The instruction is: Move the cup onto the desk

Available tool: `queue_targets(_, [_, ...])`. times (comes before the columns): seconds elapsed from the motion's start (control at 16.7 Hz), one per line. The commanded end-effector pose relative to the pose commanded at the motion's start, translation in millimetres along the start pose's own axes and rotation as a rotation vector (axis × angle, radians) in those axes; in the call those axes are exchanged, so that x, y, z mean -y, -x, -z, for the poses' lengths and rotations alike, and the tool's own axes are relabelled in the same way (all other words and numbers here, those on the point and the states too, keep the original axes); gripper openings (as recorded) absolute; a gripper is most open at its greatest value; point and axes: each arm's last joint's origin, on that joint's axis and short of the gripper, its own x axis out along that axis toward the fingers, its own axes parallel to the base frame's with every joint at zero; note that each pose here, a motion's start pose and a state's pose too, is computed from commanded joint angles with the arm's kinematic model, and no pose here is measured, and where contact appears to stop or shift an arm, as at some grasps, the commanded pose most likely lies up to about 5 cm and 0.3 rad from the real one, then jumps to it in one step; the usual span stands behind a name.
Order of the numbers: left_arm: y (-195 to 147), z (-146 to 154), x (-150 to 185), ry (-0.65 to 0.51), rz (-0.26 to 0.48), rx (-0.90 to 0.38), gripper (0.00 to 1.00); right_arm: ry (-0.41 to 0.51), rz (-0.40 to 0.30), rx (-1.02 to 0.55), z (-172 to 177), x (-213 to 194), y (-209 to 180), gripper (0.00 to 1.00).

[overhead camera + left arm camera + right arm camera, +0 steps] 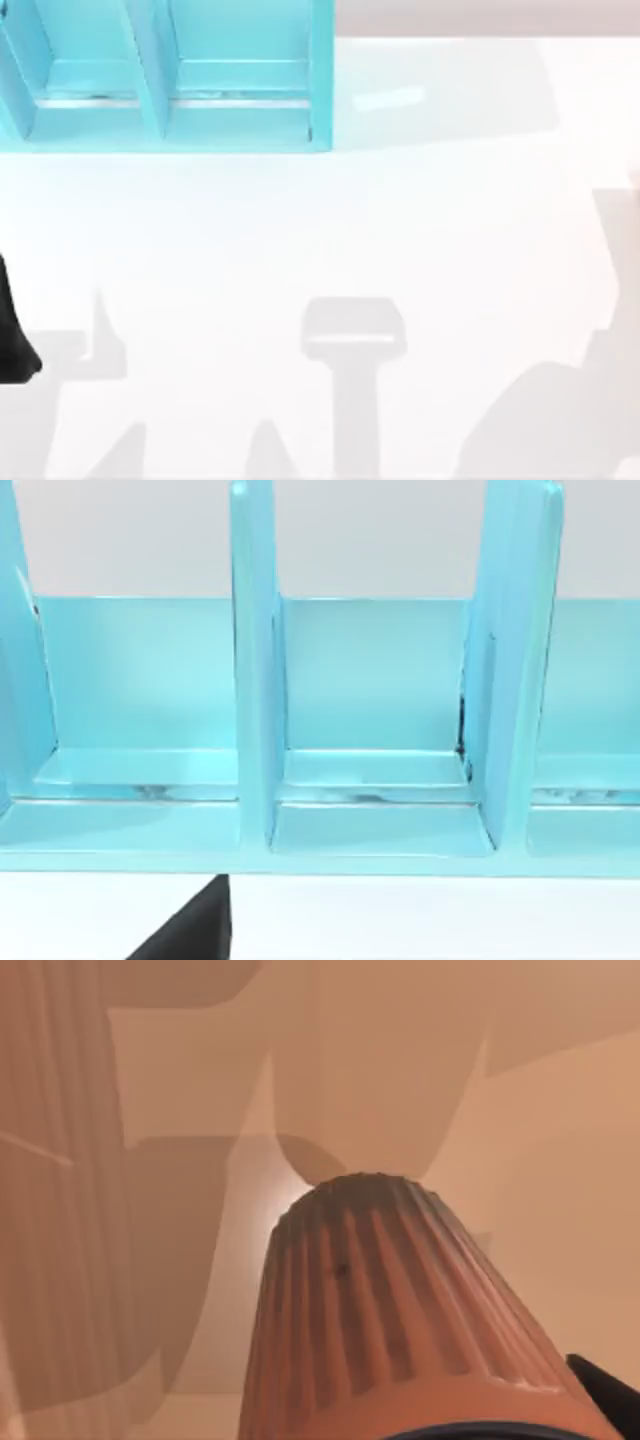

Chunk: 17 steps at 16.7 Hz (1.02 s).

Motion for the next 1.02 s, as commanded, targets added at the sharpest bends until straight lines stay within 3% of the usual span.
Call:
queue_targets(0.42, [0,0,0,0.000,0.000,0.000,1.00,0.000,0.000,-0.004,8,-70,67,0.00])
queue_targets(0.78, [0,0,0,0.000,0.000,0.000,1.00,-0.005,-0.004,-0.013,5,-72,66,0.00])
queue_targets(1.02, [0,0,0,0.000,0.000,0.000,1.00,-0.003,-0.001,-0.059,-29,-111,70,0.00])
